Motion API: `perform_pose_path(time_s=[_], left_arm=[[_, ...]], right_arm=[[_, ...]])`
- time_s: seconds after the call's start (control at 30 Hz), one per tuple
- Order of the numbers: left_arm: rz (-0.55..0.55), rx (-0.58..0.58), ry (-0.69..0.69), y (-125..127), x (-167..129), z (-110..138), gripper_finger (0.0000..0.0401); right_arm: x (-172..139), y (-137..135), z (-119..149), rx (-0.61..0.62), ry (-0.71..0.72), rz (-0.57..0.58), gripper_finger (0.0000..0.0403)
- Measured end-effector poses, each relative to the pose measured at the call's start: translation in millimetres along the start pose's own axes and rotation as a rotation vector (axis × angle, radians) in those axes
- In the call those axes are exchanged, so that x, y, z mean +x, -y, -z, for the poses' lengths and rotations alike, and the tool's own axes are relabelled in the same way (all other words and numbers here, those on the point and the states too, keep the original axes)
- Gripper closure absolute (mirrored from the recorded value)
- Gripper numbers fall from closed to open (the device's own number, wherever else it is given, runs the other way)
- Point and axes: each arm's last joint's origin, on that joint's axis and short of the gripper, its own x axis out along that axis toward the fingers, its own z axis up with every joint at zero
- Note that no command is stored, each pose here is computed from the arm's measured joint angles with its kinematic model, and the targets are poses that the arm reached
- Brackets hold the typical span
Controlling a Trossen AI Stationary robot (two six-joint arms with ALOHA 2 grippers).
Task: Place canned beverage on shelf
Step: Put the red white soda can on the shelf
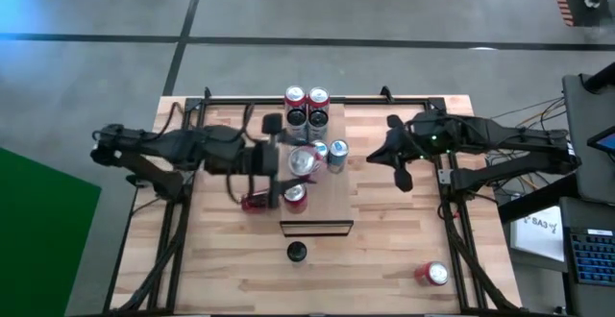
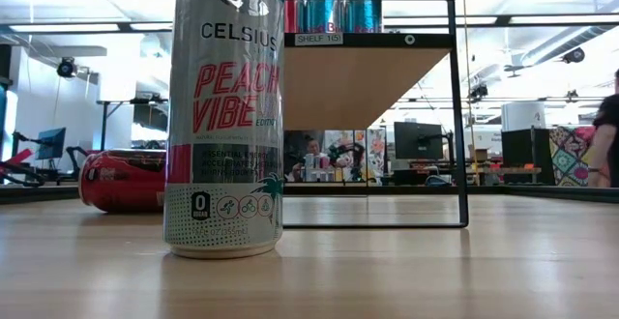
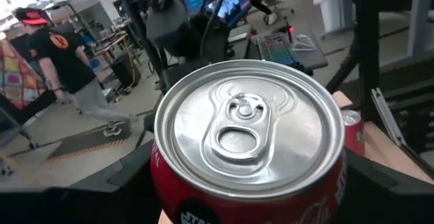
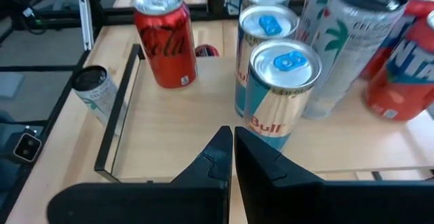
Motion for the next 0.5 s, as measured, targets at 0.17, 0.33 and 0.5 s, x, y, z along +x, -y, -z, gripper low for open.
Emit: perform_pose_path(time_s=[0.17,0.33,0.5], left_arm=[[0.007,-0.047,0.001,3.3,23.9,8.5,0.0115],[0.021,-0.059,-0.023,14.2,49.0,20.2,0.0115],[0.049,-0.076,0.011,21.8,66.3,25.2,0.0115]], right_arm=[[-10.0,-1.5,2.9,-0.028,0.044,-0.002,0.0394],[-11.8,-6.1,11.6,-0.052,0.077,-0.023,0.0394],[-8.4,-14.6,19.2,-0.097,0.138,-0.067,0.0394]])
